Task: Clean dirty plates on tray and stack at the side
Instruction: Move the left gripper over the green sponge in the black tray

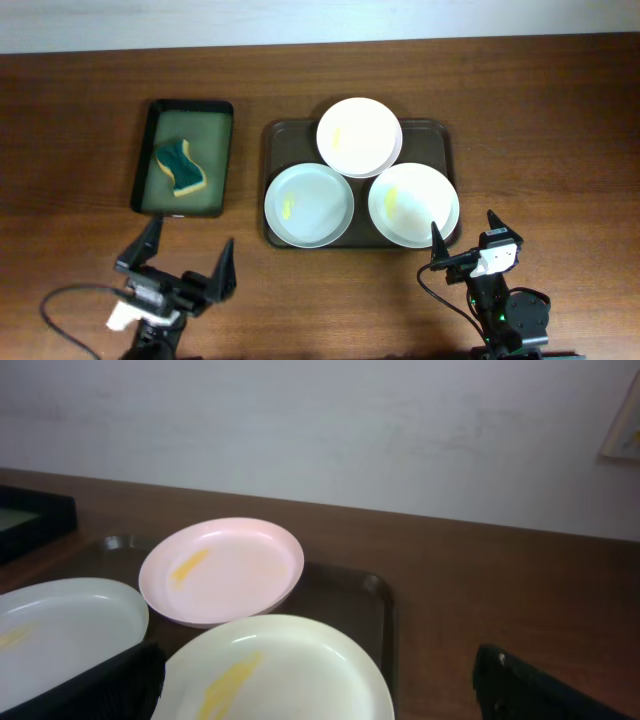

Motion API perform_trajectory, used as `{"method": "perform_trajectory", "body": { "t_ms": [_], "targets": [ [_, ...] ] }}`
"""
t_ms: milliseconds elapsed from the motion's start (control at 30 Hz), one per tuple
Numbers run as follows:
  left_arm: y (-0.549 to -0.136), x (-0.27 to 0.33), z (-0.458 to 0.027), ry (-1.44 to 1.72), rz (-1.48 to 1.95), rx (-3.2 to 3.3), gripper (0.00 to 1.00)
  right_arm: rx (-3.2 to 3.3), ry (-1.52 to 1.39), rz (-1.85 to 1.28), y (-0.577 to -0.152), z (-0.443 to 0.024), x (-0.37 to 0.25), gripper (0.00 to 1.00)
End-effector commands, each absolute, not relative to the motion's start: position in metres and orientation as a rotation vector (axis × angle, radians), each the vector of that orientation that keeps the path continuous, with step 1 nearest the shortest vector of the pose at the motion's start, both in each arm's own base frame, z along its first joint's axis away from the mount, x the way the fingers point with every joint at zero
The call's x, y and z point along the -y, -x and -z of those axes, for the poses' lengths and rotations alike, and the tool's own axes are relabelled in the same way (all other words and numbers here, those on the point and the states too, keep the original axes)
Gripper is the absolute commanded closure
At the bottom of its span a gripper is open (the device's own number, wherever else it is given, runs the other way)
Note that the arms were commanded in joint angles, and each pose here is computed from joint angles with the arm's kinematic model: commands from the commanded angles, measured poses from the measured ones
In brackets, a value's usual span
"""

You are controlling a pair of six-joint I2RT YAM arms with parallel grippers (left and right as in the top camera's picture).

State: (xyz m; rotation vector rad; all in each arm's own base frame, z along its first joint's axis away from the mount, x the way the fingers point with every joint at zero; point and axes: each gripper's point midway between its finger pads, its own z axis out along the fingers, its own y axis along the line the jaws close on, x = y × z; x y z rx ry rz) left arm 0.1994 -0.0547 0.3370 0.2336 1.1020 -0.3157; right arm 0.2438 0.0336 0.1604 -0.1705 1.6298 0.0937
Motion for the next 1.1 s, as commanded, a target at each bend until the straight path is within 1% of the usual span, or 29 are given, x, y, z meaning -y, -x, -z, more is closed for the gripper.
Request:
{"method": "perform_trajectory", "body": {
  "t_ms": [0, 133, 267, 367, 400, 500, 600, 767, 867, 900, 1000, 1067],
  "targets": [
    [-0.227, 0.032, -0.381, -0.189, 0.126, -1.311, 0.01, -1.632, 0.171, -0.096, -0.244, -0.158, -0.034, 0.02],
    [-0.287, 0.024, -0.355, -0.163, 0.137, -1.798, 0.01, -1.632, 0.171, -0.096, -0.244, -0.158, -0.034, 0.02],
    [-0.327, 0.031, -0.325, -0.158, 0.257, -2.149, 0.01, -1.632, 0.171, -0.096, -0.244, -0.158, -0.034, 0.02],
    [-0.359, 0.028, -0.307, -0.13, 0.28, -2.272, 0.01, -1.632, 0.171, -0.096, -0.244, -0.158, -0.034, 0.01],
    [-0.37, 0.024, -0.302, -0.079, 0.282, -2.303, 0.01, -1.632, 0.171, -0.095, -0.244, -0.158, -0.034, 0.02],
    [-0.402, -0.012, -0.272, 0.295, 0.205, -2.438, 0.01, -1.632, 0.171, -0.096, -0.244, -0.158, -0.034, 0.02],
    [-0.42, -0.037, -0.247, 0.417, 0.147, -2.567, 0.01, -1.632, 0.171, -0.096, -0.244, -0.158, -0.034, 0.02],
    [-0.447, -0.056, -0.201, 0.493, 0.14, -2.685, 0.01, -1.632, 0.172, -0.096, -0.244, -0.158, -0.034, 0.02],
    [-0.455, -0.057, -0.177, 0.505, 0.141, -2.73, 0.01, -1.632, 0.171, -0.096, -0.244, -0.158, -0.034, 0.02],
    [-0.457, -0.057, -0.159, 0.515, 0.141, -2.769, 0.01, -1.632, 0.171, -0.096, -0.244, -0.158, -0.034, 0.02],
    [-0.459, -0.058, -0.132, 0.529, 0.14, -2.826, 0.01, -1.632, 0.172, -0.096, -0.244, -0.158, -0.034, 0.02],
    [-0.461, -0.058, -0.106, 0.61, 0.146, -2.865, 0.01, -1.632, 0.171, -0.096, -0.244, -0.158, -0.034, 0.02]
  ]
}}
